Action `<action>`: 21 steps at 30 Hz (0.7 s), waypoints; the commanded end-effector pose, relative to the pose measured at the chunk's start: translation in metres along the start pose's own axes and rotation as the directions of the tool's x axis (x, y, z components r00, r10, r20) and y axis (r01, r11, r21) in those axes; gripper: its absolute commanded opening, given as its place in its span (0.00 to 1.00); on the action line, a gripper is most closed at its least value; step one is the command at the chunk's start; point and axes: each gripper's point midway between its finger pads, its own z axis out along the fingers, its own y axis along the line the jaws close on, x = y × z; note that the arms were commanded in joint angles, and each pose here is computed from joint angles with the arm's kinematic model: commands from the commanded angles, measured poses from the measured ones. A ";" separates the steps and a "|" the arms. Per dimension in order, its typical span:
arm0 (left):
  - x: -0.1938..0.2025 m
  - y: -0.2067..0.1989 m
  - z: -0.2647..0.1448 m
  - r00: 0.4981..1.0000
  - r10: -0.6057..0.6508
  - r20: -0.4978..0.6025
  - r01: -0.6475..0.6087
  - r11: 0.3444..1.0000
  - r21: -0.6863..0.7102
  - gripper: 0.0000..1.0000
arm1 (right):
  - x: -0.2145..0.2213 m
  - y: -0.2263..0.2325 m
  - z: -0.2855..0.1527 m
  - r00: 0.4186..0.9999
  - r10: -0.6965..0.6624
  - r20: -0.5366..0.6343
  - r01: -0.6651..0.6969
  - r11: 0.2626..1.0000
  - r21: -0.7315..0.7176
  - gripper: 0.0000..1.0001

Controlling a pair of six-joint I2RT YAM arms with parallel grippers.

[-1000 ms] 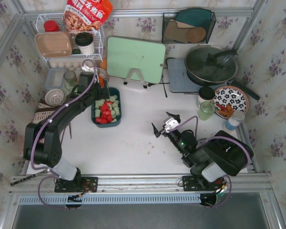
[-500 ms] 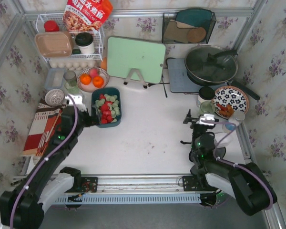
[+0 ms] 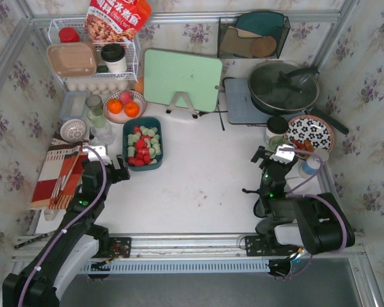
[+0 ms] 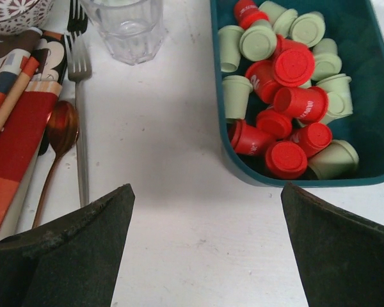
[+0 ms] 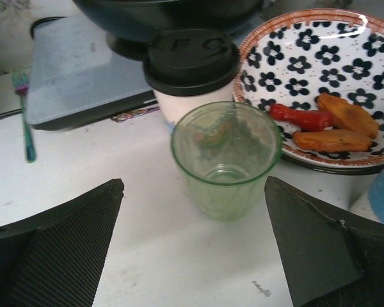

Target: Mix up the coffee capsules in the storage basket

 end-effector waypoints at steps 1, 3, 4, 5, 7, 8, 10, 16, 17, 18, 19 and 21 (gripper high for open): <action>-0.011 0.007 0.004 1.000 0.000 0.027 0.001 0.999 -0.048 0.99 | -0.026 -0.013 0.008 0.988 0.043 0.149 -0.043 0.999 -0.004 1.00; -0.011 0.010 0.006 1.000 0.000 0.027 0.002 0.997 -0.072 0.99 | -0.028 -0.005 0.001 0.984 0.042 0.174 -0.028 0.996 -0.082 1.00; -0.012 0.013 0.007 0.999 0.000 0.034 0.002 0.996 -0.086 0.99 | -0.024 0.004 0.000 0.988 0.029 0.150 -0.010 0.992 -0.127 1.00; -0.015 0.014 0.009 0.999 0.023 0.045 -0.019 0.995 -0.095 0.99 | -0.019 0.007 0.001 0.990 0.009 0.139 0.012 0.989 -0.150 1.00; -0.020 0.017 0.013 0.996 0.055 0.065 -0.048 0.993 -0.112 0.99 | -0.023 0.020 0.000 0.979 -0.022 0.203 0.067 0.975 -0.214 1.00; -0.022 0.018 0.015 0.995 0.070 0.077 -0.061 0.991 -0.116 0.99 | -0.020 0.022 -0.003 0.981 -0.030 0.193 0.074 0.972 -0.222 1.00; -0.021 0.019 0.019 0.990 0.107 0.093 -0.096 0.988 -0.118 0.99 | -0.009 0.032 0.000 0.989 -0.064 0.137 0.099 0.957 -0.274 1.00; 0.006 0.035 0.034 0.971 0.217 0.096 -0.197 0.963 -0.184 0.99 | -0.006 0.040 0.010 0.987 -0.099 0.127 0.131 0.952 -0.277 1.00; 0.008 0.039 0.037 0.970 0.233 0.070 -0.215 0.955 -0.203 0.99 | -0.006 0.038 0.008 0.987 -0.098 0.124 0.129 0.954 -0.271 1.00; 0.007 0.040 0.040 0.968 0.247 0.049 -0.231 0.949 -0.214 0.99 | -0.005 0.038 0.007 0.988 -0.099 0.121 0.129 0.952 -0.277 1.00; 0.006 0.041 0.043 0.964 0.263 0.038 -0.248 0.943 -0.223 0.99 | -0.004 0.040 0.008 0.987 -0.103 0.121 0.134 0.949 -0.285 1.00; 0.002 0.041 0.055 0.957 0.289 0.041 -0.273 0.935 -0.225 0.99 | -0.001 0.038 0.014 0.990 -0.103 0.096 0.125 0.957 -0.260 1.00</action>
